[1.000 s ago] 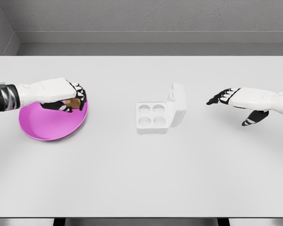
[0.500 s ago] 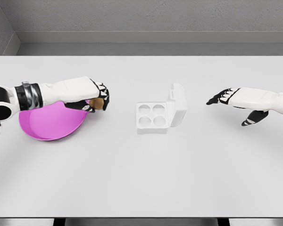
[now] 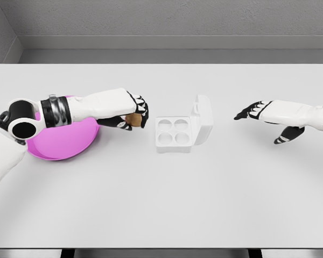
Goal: Pack egg into the box and close the box lid
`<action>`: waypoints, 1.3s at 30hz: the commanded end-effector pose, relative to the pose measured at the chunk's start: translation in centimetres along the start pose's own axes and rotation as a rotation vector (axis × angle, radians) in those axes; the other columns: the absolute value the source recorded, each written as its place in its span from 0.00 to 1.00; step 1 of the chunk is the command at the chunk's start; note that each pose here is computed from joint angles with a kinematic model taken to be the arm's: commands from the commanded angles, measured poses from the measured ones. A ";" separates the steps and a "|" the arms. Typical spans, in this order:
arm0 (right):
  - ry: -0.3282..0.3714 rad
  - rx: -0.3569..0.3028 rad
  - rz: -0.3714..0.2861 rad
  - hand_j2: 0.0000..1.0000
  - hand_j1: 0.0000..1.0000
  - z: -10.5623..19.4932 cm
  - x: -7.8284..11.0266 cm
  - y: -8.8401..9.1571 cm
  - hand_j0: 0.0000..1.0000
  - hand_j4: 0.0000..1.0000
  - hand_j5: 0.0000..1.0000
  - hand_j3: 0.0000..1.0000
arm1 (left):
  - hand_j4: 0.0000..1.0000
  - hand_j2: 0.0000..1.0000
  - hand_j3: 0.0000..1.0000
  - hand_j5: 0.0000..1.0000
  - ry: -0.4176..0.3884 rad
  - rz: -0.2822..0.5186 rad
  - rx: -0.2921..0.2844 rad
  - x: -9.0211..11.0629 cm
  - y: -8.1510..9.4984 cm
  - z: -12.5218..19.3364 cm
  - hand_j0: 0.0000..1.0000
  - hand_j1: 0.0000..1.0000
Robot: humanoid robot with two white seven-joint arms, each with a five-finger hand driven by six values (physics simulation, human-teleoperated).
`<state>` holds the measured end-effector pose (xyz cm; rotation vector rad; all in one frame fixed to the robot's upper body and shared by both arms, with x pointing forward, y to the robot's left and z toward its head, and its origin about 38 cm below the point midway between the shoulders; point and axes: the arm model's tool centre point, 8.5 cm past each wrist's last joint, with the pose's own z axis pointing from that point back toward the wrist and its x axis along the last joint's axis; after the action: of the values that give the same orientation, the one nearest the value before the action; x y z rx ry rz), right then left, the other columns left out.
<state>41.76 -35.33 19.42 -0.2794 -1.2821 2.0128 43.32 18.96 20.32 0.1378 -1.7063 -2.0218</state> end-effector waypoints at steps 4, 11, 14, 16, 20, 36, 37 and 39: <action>0.000 -0.004 -0.006 1.00 1.00 0.0 0.0 0.0 1.00 1.00 1.00 1.00 | 0.35 0.35 0.35 0.35 -0.062 0.041 0.035 1.2 0.1 -1.9 0.35 0.35; -0.002 -0.005 -0.006 1.00 1.00 -0.1 0.0 0.0 1.00 1.00 1.00 1.00 | 0.33 0.33 0.33 0.33 -0.106 0.098 0.081 1.7 0.3 -2.9 0.33 0.33; -0.003 -0.006 -0.007 1.00 1.00 -0.1 0.0 0.0 1.00 1.00 1.00 1.00 | 0.33 0.33 0.33 0.33 -0.116 0.135 0.097 1.6 0.0 -3.4 0.33 0.33; -0.003 -0.006 -0.007 1.00 1.00 -0.1 0.0 0.0 1.00 1.00 1.00 1.00 | 0.31 0.31 0.31 0.31 -0.119 0.144 0.101 1.6 0.0 -3.5 0.31 0.31; -0.003 -0.006 -0.007 1.00 1.00 -0.1 0.0 0.0 1.00 1.00 1.00 1.00 | 0.31 0.31 0.31 0.31 -0.131 0.215 0.129 1.1 -0.4 -4.0 0.31 0.31; -0.003 -0.006 -0.007 1.00 1.00 -0.1 0.0 0.0 1.00 1.00 1.00 1.00 | 0.30 0.30 0.30 0.30 -0.165 0.406 0.192 0.1 -2.1 -5.1 0.30 0.30; -0.003 -0.006 -0.007 1.00 1.00 -0.1 0.0 0.0 1.00 1.00 1.00 1.00 | 0.30 0.30 0.30 0.30 -0.157 0.416 0.193 -0.2 -2.2 -5.1 0.30 0.30; -0.003 -0.006 -0.007 1.00 1.00 -0.1 0.0 0.0 1.00 1.00 1.00 1.00 | 0.30 0.30 0.30 0.30 -0.157 0.421 0.195 -0.3 -2.3 -5.1 0.30 0.30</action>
<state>41.80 -35.17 19.33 -0.2756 -1.2858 2.0118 44.65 14.51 17.09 -0.2860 -1.8401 -1.6222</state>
